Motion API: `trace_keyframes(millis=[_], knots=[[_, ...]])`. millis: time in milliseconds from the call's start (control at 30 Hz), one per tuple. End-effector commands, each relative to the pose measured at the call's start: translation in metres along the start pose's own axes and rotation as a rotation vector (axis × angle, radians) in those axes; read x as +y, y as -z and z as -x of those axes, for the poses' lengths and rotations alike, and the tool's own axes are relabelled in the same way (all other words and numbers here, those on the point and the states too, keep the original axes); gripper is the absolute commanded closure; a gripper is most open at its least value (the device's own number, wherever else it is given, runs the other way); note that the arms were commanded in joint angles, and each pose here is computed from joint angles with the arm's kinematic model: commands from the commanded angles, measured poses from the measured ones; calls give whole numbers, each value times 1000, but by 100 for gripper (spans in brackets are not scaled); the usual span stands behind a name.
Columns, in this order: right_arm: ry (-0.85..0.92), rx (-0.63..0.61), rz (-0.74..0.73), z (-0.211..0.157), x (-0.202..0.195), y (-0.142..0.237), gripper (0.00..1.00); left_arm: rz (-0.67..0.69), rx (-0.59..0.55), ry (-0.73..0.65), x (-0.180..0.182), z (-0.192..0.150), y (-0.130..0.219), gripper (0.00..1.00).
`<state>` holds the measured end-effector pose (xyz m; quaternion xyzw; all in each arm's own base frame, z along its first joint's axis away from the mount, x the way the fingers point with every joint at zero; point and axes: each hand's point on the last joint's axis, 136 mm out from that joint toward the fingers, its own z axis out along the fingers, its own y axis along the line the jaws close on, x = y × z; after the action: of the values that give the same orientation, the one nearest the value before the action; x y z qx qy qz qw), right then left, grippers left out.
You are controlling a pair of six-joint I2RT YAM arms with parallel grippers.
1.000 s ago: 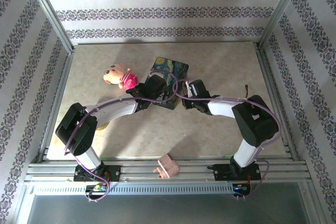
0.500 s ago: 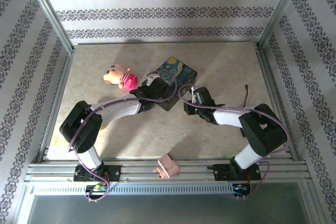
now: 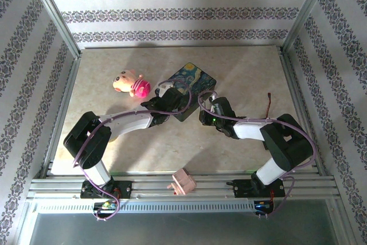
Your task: Unlock the padlock with the key
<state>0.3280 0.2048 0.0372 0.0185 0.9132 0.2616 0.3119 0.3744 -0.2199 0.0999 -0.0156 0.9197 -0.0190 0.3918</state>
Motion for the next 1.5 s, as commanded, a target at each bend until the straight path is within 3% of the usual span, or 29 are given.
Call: trace_keyframes(millis=[0,700,1467], knots=[[-43,-89,47,23,10,5,100,143,185,-119,42,-60,-9,29],[-264,-190,242,42,17,27,100,123,194,-113,39,-63,-10,30],[-377,-333,293,71,7,27,100,118,208,-116,40,-69,-10,31]])
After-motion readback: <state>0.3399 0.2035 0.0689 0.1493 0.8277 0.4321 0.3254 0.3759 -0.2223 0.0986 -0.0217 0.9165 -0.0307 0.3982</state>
